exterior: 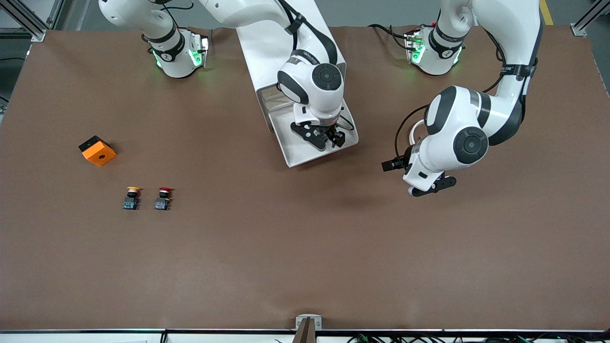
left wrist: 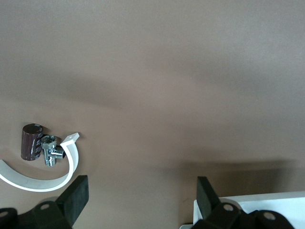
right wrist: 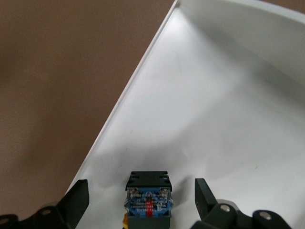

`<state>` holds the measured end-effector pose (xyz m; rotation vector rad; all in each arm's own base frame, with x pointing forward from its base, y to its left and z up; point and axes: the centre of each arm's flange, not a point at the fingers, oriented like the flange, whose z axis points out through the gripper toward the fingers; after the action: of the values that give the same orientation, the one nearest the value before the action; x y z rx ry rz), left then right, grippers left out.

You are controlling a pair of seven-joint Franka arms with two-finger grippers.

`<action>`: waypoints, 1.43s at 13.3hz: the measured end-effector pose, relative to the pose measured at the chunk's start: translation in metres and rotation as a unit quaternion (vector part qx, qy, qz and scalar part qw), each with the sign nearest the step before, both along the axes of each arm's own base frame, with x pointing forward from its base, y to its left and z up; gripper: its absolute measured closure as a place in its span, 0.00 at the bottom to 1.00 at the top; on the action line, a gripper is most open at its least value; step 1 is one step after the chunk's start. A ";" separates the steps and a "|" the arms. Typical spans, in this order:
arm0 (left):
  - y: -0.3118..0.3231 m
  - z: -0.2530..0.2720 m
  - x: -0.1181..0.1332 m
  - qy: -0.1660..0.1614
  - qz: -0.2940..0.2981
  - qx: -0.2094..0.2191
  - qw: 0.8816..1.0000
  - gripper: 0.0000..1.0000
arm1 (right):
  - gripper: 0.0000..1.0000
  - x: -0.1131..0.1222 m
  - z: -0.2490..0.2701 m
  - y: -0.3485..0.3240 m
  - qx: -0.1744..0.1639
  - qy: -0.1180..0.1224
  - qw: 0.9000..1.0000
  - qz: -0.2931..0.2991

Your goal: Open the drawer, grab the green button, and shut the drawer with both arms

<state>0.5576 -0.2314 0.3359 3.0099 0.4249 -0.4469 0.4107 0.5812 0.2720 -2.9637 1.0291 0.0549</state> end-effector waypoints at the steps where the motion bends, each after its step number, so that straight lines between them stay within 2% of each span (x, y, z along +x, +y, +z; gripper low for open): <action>1: 0.001 0.001 -0.003 0.001 0.000 0.000 1.000 0.00 | 0.11 0.000 0.000 0.000 0.000 0.000 1.000 0.000; 2: 0.003 0.002 -0.007 0.003 0.000 0.000 1.000 0.00 | 0.11 0.000 0.000 0.000 0.000 0.000 1.000 0.000; 4: 0.003 0.001 -0.016 0.008 -0.002 0.000 1.000 0.00 | 0.26 0.000 0.000 0.000 0.000 0.000 1.000 0.000; 5: 0.000 0.000 -0.019 0.010 -0.003 0.001 1.000 0.00 | 0.42 -0.001 0.000 0.001 0.000 0.000 1.000 0.000; 7: -0.007 -0.003 -0.024 0.014 -0.003 0.003 1.000 0.00 | 0.59 -0.001 0.000 0.001 0.000 0.000 1.000 -0.001; 11: -0.010 -0.008 -0.025 0.010 -0.003 0.004 1.000 0.00 | 0.59 0.000 0.001 0.001 0.001 -0.001 1.000 -0.006; 13: -0.008 -0.007 -0.023 0.006 0.000 0.003 1.000 0.00 | 0.59 0.008 0.010 0.001 0.006 -0.008 1.000 -0.010; 16: -0.009 -0.007 -0.022 -0.002 0.001 0.001 1.000 0.00 | 0.59 0.039 0.048 -0.009 0.000 -0.003 1.000 -0.023; 19: -0.014 -0.017 -0.017 -0.017 0.015 0.003 1.000 0.00 | 0.59 0.078 0.092 -0.033 0.005 -0.004 1.000 0.004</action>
<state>0.5401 -0.2450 0.3193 3.0067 0.4691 -0.3930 0.4884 0.5482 0.3642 -2.9561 1.0120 0.0471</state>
